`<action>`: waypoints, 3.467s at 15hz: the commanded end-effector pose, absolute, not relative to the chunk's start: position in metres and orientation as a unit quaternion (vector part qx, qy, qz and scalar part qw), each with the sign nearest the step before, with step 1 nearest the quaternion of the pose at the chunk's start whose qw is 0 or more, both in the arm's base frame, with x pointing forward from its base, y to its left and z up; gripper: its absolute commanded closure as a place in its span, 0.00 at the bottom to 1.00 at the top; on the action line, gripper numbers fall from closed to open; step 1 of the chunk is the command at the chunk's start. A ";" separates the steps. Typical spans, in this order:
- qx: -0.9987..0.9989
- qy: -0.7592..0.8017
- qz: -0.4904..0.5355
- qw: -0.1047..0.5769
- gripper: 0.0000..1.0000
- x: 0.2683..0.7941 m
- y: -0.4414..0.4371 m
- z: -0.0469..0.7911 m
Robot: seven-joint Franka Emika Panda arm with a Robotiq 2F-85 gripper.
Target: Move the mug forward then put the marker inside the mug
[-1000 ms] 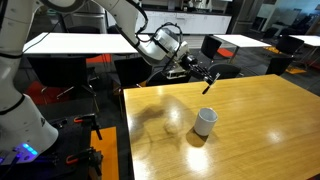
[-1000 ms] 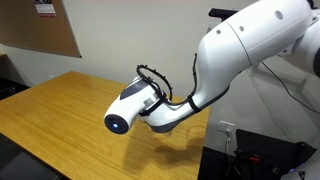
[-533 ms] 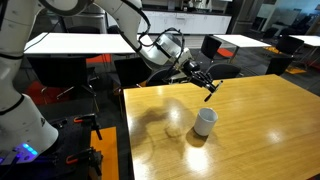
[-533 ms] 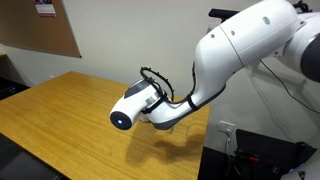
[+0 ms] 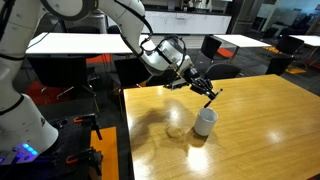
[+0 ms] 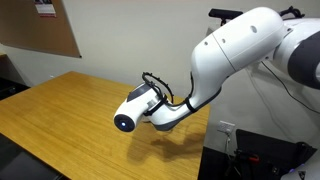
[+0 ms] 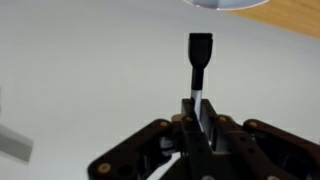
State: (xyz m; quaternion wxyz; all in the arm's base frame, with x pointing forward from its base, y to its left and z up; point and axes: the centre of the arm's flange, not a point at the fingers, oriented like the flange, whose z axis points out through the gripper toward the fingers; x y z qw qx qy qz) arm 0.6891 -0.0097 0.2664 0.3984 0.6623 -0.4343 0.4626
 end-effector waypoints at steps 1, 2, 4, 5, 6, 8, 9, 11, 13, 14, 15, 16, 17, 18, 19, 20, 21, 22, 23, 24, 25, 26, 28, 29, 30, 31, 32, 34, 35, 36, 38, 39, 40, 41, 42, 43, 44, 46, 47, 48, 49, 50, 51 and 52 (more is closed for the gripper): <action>0.670 -0.429 0.482 0.367 0.97 0.699 -0.017 0.256; 0.673 -0.426 0.484 0.363 0.97 0.701 -0.018 0.253; 0.678 -0.422 0.487 0.354 0.97 0.703 -0.021 0.248; 0.680 -0.421 0.487 0.351 0.97 0.703 -0.022 0.246; 0.681 -0.420 0.487 0.350 0.97 0.703 -0.022 0.246; 0.682 -0.421 0.485 0.349 0.97 0.703 -0.023 0.245; 0.683 -0.421 0.484 0.349 0.97 0.703 -0.023 0.245; 0.684 -0.421 0.483 0.350 0.97 0.702 -0.022 0.245; 0.687 -0.419 0.480 0.350 0.97 0.700 -0.020 0.246; 0.687 -0.419 0.480 0.350 0.63 0.698 -0.018 0.247; 0.687 -0.420 0.479 0.350 0.61 0.697 -0.017 0.249; 0.686 -0.421 0.481 0.349 0.56 0.695 -0.016 0.250; 0.686 -0.421 0.480 0.348 0.49 0.695 -0.015 0.251; 0.686 -0.422 0.480 0.348 0.40 0.694 -0.015 0.251; 0.686 -0.421 0.480 0.348 0.33 0.694 -0.015 0.252; 0.687 -0.420 0.480 0.348 0.25 0.693 -0.014 0.253; 0.688 -0.419 0.480 0.347 0.18 0.693 -0.012 0.254; 0.689 -0.418 0.481 0.346 0.12 0.691 -0.011 0.257; 0.690 -0.418 0.481 0.343 0.03 0.690 -0.009 0.261; 0.691 -0.417 0.482 0.342 0.00 0.688 -0.006 0.266; 0.692 -0.416 0.483 0.338 0.00 0.687 -0.003 0.272; 0.695 -0.415 0.483 0.334 0.00 0.686 0.001 0.278; 0.702 -0.411 0.484 0.323 0.00 0.684 0.008 0.291; 0.705 -0.408 0.487 0.315 0.00 0.683 0.011 0.298; 0.710 -0.406 0.486 0.307 0.00 0.681 0.015 0.305; 0.718 -0.400 0.487 0.294 0.00 0.679 0.020 0.312; 0.728 -0.392 0.488 0.280 0.00 0.677 0.024 0.316; 0.755 -0.368 0.486 0.242 0.00 0.673 0.035 0.326; 0.766 -0.357 0.484 0.225 0.00 0.671 0.040 0.330; 0.781 -0.342 0.481 0.206 0.00 0.669 0.044 0.333; 0.807 -0.312 0.471 0.172 0.00 0.664 0.053 0.339; 0.817 -0.298 0.467 0.158 0.00 0.662 0.056 0.341; 0.829 -0.281 0.462 0.144 0.00 0.659 0.059 0.344; 0.840 -0.263 0.456 0.130 0.00 0.657 0.063 0.346; 0.852 -0.245 0.448 0.115 0.00 0.654 0.066 0.348; 0.862 -0.227 0.442 0.101 0.00 0.652 0.069 0.350; 0.872 -0.208 0.434 0.086 0.00 0.650 0.071 0.352; 0.890 -0.175 0.417 0.058 0.00 0.646 0.075 0.355; 0.898 -0.160 0.407 0.046 0.00 0.644 0.077 0.356; 0.906 -0.144 0.396 0.034 0.00 0.643 0.079 0.357; 0.912 -0.130 0.387 0.026 0.00 0.641 0.079 0.357; 0.919 -0.115 0.377 0.014 0.00 0.639 0.082 0.357; 0.925 -0.099 0.366 0.005 0.00 0.638 0.084 0.358; 0.931 -0.085 0.356 -0.006 0.00 0.636 0.086 0.357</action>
